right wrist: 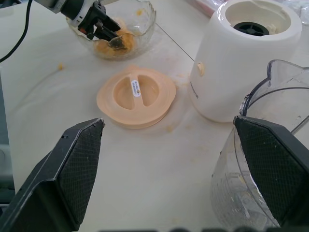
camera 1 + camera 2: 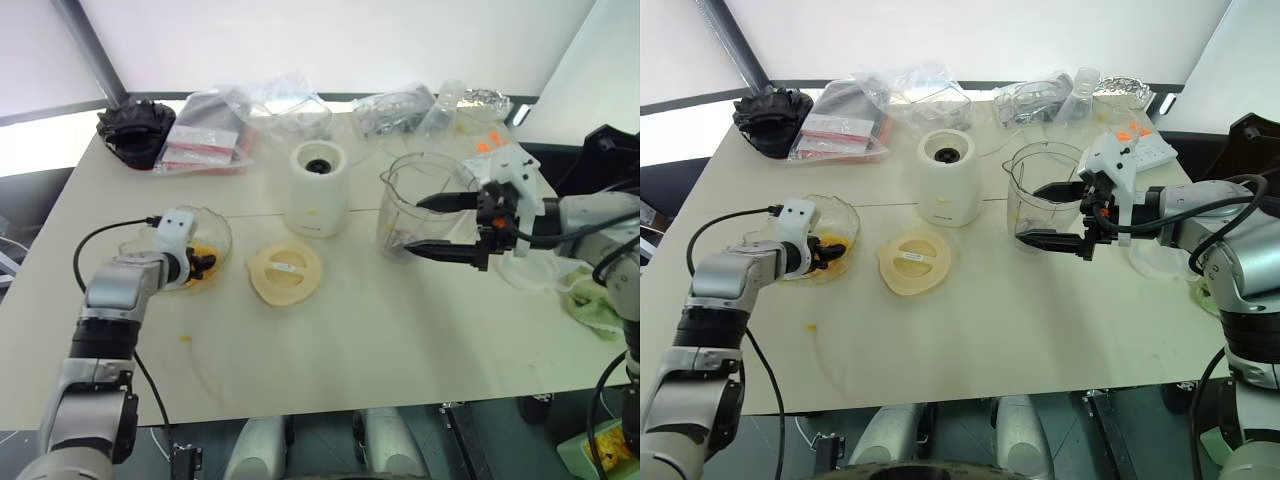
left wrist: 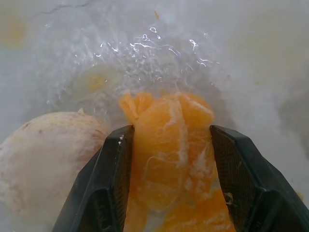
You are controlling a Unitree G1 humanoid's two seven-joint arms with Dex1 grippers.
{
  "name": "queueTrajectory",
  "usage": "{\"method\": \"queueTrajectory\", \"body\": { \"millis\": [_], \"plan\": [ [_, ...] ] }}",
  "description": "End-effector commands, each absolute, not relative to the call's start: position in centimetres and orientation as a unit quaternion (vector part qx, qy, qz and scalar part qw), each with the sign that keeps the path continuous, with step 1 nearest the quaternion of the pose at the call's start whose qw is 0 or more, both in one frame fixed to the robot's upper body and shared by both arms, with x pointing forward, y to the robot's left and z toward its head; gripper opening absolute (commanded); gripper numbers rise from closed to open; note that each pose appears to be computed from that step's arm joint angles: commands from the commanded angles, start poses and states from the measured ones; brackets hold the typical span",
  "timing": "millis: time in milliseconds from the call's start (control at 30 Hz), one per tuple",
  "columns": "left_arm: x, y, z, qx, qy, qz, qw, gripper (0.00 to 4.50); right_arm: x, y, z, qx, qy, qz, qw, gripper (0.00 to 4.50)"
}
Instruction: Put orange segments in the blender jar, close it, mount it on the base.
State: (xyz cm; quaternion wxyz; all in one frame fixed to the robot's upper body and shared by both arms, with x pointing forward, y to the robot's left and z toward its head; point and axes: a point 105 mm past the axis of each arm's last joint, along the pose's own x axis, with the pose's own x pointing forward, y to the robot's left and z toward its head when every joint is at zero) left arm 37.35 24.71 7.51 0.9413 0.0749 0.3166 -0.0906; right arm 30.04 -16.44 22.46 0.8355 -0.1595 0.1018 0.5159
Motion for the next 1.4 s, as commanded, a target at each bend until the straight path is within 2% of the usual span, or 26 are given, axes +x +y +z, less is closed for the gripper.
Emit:
{"method": "queueTrajectory", "body": {
  "millis": [33, 133, 233, 700, 733, 833, 1067, 1400],
  "plan": [
    [37.7, 25.0, 7.6, 0.083, 0.315, -0.086, 0.942, 2.54, 29.7, -16.3, 24.0, -0.173, 0.074, 0.515, 0.836, 4.50],
    [37.8, 24.9, 7.2, 0.082, 0.318, -0.089, 0.940, 2.54, 29.7, -16.3, 24.0, -0.173, 0.074, 0.515, 0.836, 4.50],
    [37.9, 24.8, 7.1, 0.083, 0.318, -0.089, 0.940, 1.76, 29.8, -16.3, 24.0, -0.174, 0.074, 0.516, 0.836, 4.50],
    [37.8, 25.1, 7.4, 0.075, 0.310, -0.079, 0.944, 1.76, 29.9, -16.2, 23.9, -0.175, 0.073, 0.517, 0.835, 4.50],
    [37.8, 25.1, 7.4, 0.074, 0.310, -0.078, 0.945, 1.20, 29.9, -16.2, 23.9, -0.176, 0.073, 0.517, 0.835, 4.50],
    [37.8, 25.2, 7.5, 0.076, 0.309, -0.073, 0.945, 0.08, 29.9, -16.2, 23.9, -0.176, 0.073, 0.517, 0.835, 4.50],
    [37.6, 25.7, 8.5, 0.071, 0.293, -0.063, 0.951, 0.08, 29.9, -16.2, 23.9, -0.178, 0.074, 0.518, 0.834, 4.50],
    [36.7, 26.1, 14.7, 0.048, 0.204, -0.050, 0.976, 0.08, 30.1, -16.1, 23.8, -0.180, 0.074, 0.521, 0.831, 4.50]
  ]
}}
